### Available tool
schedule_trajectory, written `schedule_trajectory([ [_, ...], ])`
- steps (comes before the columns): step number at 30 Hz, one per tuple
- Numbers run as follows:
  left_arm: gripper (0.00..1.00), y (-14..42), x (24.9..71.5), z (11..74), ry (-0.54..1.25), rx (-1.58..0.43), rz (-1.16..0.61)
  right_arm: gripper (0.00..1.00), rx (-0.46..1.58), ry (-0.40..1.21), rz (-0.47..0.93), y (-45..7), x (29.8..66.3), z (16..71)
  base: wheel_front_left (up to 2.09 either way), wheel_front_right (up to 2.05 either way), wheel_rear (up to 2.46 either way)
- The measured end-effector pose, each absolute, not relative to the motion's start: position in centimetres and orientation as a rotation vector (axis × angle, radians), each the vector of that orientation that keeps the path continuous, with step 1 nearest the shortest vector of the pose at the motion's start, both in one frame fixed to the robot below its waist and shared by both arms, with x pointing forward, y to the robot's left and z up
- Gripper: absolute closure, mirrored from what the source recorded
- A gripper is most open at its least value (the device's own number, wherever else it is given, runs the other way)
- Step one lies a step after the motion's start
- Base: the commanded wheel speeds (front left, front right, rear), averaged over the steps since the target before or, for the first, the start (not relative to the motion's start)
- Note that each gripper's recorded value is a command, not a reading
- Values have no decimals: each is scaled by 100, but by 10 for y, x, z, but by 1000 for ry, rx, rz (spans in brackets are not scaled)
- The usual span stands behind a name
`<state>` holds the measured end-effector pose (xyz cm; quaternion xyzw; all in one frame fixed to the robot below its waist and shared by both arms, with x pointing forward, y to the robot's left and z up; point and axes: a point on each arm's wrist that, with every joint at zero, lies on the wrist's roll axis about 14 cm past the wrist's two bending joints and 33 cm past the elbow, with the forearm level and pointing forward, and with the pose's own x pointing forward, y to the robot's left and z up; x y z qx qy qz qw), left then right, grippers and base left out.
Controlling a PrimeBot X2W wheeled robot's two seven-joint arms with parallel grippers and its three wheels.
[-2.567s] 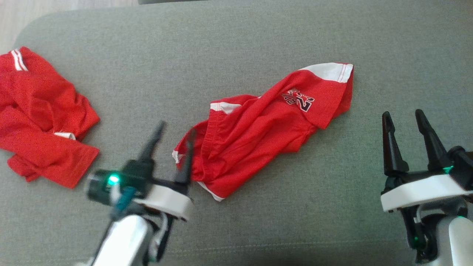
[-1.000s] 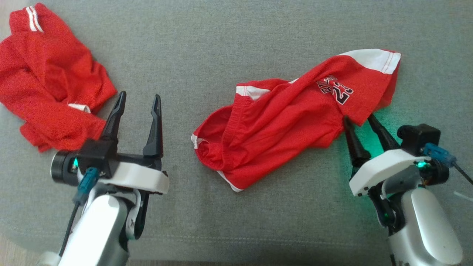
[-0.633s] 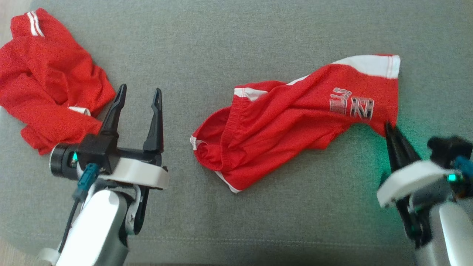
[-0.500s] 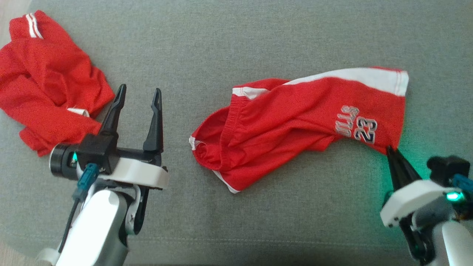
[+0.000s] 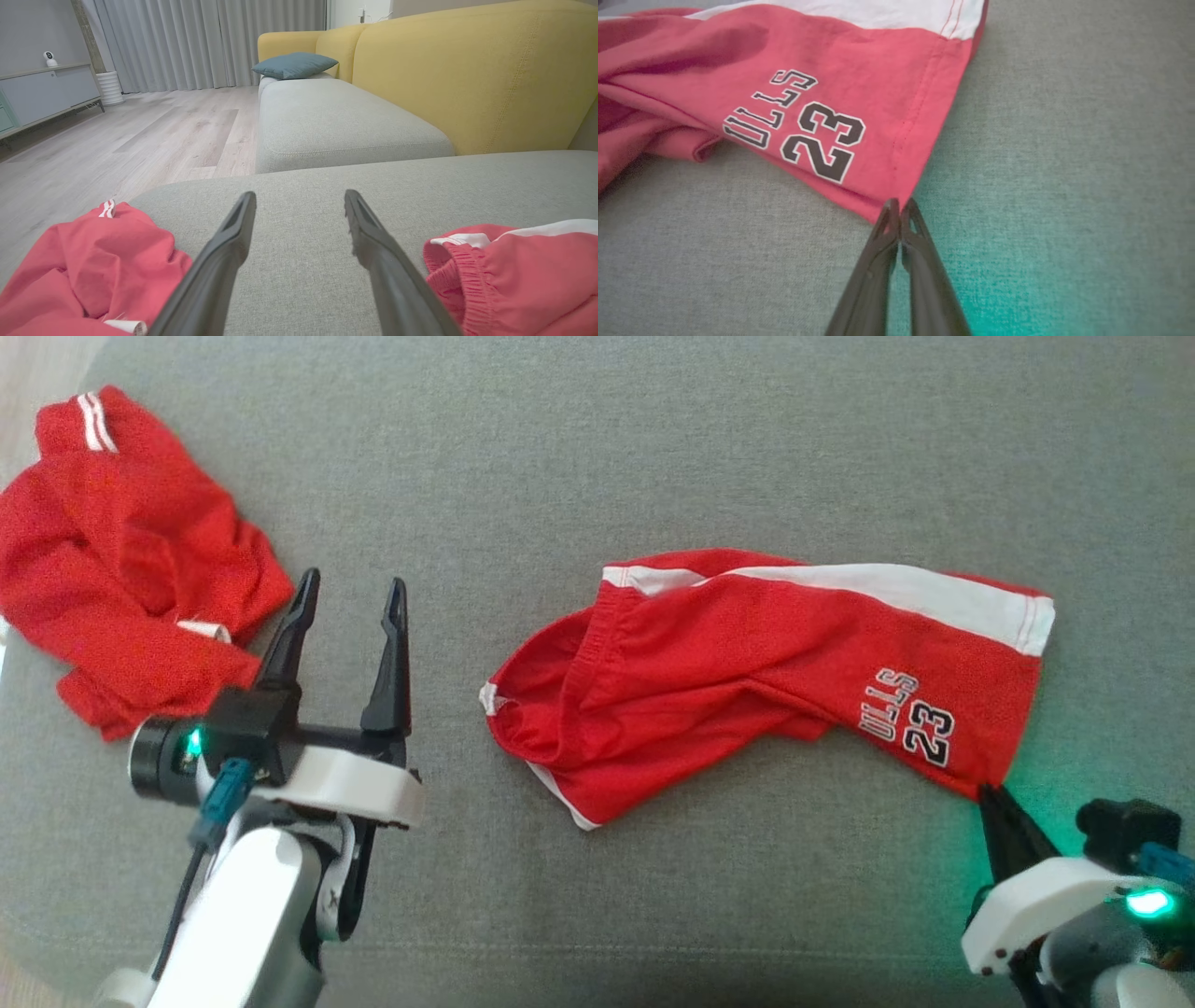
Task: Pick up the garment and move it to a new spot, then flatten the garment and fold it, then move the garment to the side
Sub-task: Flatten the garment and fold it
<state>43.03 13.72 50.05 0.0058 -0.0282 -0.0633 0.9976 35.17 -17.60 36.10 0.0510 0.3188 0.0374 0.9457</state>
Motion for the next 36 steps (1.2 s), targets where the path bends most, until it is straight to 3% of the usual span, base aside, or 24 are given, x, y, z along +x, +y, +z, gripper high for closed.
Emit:
schedule_trajectory([
  [10,0,135,421,497,-36,-7,-124,0,106,389,18,-192,374,418,0,0,0],
  [15,0,137,415,499,-36,-8,-118,0,80,187,29,-192,388,471,0,0,0],
  [21,0,137,405,498,-19,-9,-115,0,77,61,74,-177,395,513,0,0,0],
  [36,0,140,401,501,-17,-9,-107,0,92,60,98,-169,394,515,0,0,0],
])
